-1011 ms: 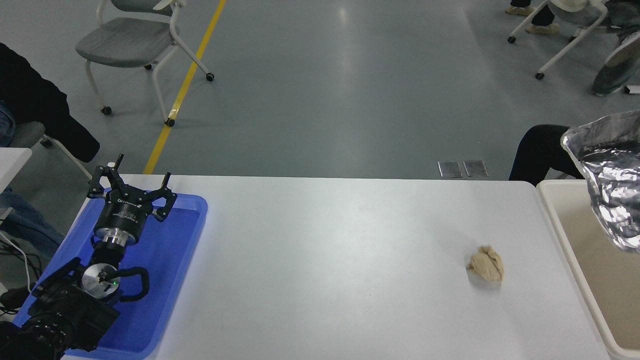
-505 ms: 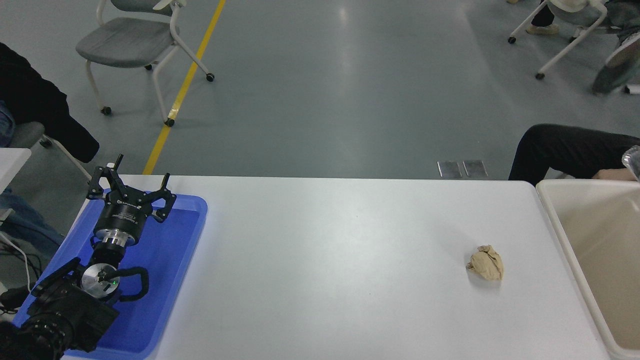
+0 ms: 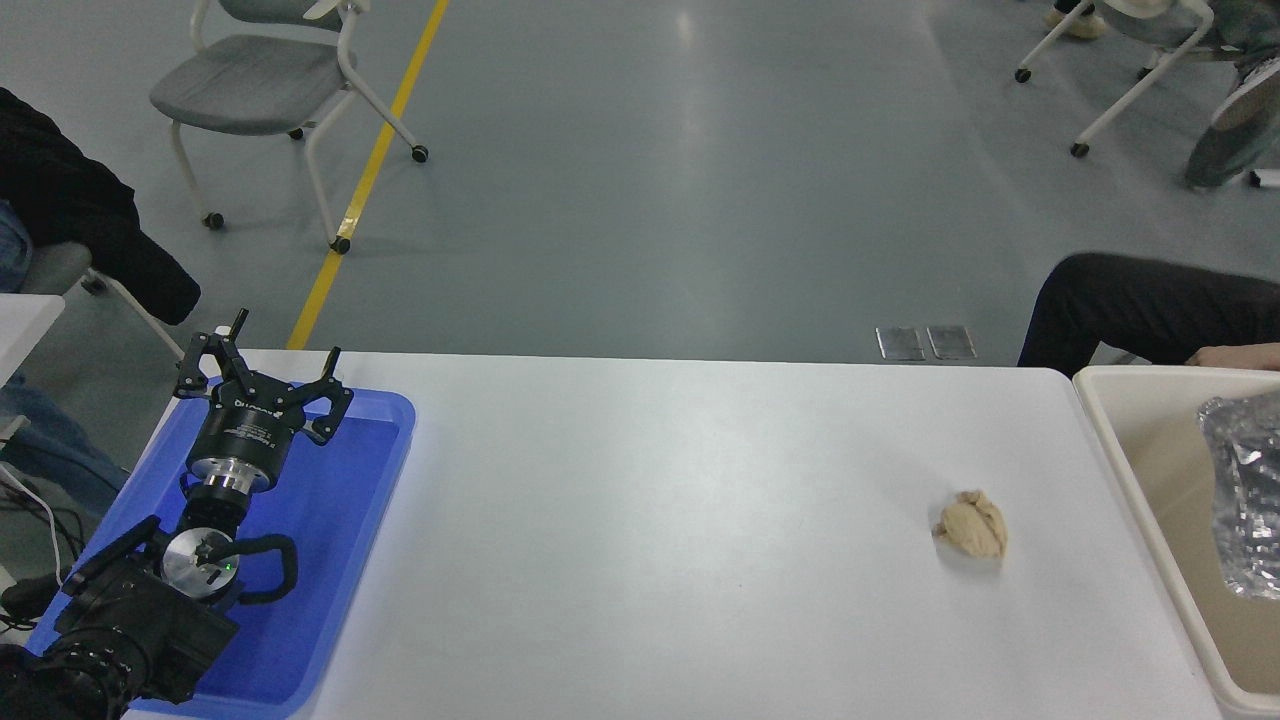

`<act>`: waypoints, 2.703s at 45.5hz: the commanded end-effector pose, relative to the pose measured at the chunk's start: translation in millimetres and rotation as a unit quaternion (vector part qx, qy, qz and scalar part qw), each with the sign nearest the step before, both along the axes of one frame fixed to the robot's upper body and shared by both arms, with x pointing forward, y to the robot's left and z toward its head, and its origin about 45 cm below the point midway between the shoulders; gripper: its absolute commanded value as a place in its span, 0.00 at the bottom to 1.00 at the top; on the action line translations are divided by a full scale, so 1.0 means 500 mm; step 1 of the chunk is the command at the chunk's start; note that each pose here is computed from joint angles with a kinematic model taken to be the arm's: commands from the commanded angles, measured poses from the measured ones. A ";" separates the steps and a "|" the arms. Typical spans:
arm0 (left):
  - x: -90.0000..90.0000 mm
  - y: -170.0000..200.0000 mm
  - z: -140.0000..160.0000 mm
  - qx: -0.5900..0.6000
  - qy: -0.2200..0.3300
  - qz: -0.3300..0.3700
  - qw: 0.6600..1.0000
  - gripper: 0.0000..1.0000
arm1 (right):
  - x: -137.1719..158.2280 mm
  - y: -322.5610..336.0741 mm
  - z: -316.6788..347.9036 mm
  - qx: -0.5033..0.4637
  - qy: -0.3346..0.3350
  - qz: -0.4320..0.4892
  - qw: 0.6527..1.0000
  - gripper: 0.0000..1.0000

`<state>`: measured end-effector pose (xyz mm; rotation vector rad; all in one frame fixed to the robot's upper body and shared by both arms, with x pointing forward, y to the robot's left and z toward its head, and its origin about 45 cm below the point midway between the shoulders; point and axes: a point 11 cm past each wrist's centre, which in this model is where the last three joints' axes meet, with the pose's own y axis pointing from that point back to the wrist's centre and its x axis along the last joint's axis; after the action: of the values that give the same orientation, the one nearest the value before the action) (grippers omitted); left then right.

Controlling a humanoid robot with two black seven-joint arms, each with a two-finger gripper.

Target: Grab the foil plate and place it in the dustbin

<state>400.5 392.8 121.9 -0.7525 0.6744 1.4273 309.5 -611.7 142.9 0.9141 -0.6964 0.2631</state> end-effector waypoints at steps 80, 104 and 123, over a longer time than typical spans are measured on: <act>0.000 -0.002 0.000 -0.001 0.000 -0.001 1.000 1.00 | 0.096 0.646 0.371 0.266 0.266 0.198 0.905 1.00; 0.000 0.000 0.001 0.000 -0.001 0.000 1.000 1.00 | 0.101 0.771 0.411 0.212 0.283 0.222 0.909 1.00; -0.001 0.000 -0.001 0.000 0.000 0.000 1.000 1.00 | 0.058 0.695 0.460 0.237 0.280 0.179 0.913 1.00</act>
<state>400.0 393.1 121.3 -0.7518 0.6750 1.4286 352.4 -247.0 360.3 1.4867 -0.0167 0.1946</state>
